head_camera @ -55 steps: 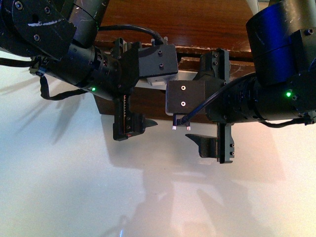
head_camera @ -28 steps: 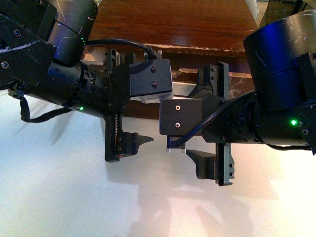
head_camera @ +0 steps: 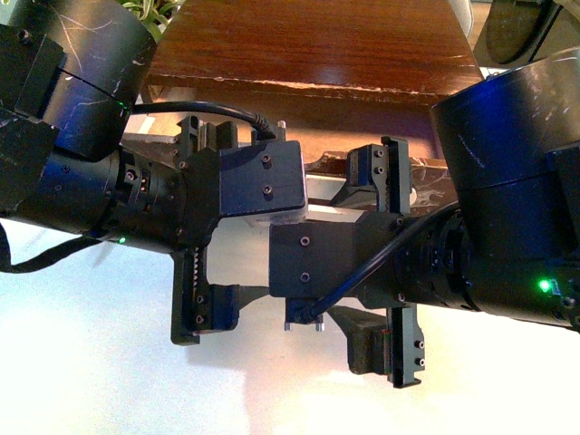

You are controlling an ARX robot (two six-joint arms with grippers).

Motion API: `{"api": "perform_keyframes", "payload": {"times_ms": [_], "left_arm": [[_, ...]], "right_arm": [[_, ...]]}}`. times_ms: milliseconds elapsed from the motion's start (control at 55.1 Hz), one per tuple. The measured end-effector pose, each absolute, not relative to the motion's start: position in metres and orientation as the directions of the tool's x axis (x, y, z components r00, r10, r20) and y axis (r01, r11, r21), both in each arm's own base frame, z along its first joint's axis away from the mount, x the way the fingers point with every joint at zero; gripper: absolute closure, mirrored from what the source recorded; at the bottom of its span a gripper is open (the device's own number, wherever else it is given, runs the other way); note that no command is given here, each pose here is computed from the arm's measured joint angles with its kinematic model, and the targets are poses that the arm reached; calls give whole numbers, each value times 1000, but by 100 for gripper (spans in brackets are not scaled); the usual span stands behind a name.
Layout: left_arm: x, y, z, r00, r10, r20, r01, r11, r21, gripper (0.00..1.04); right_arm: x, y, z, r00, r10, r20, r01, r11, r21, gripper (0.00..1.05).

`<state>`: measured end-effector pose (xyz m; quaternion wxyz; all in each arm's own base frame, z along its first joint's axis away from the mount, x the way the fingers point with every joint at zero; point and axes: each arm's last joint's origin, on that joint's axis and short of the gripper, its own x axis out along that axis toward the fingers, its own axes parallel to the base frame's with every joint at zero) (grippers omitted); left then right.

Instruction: Open drawer

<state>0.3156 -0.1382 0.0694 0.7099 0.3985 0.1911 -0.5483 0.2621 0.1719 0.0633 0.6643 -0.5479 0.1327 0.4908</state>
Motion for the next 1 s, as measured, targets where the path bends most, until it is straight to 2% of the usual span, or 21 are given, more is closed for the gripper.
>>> {"api": "perform_keyframes", "payload": {"times_ms": [636,999], "left_arm": [[298,-132,72,315,-630,-710,936,80,344,8],[298,-132,77,333,-631,-701,933,114,341,8]], "right_arm": [[247,179,63,473,505,-722,-799,-98,-593,9],[251,176,65,517,501,-694,-769,-84,-633,9]]}}
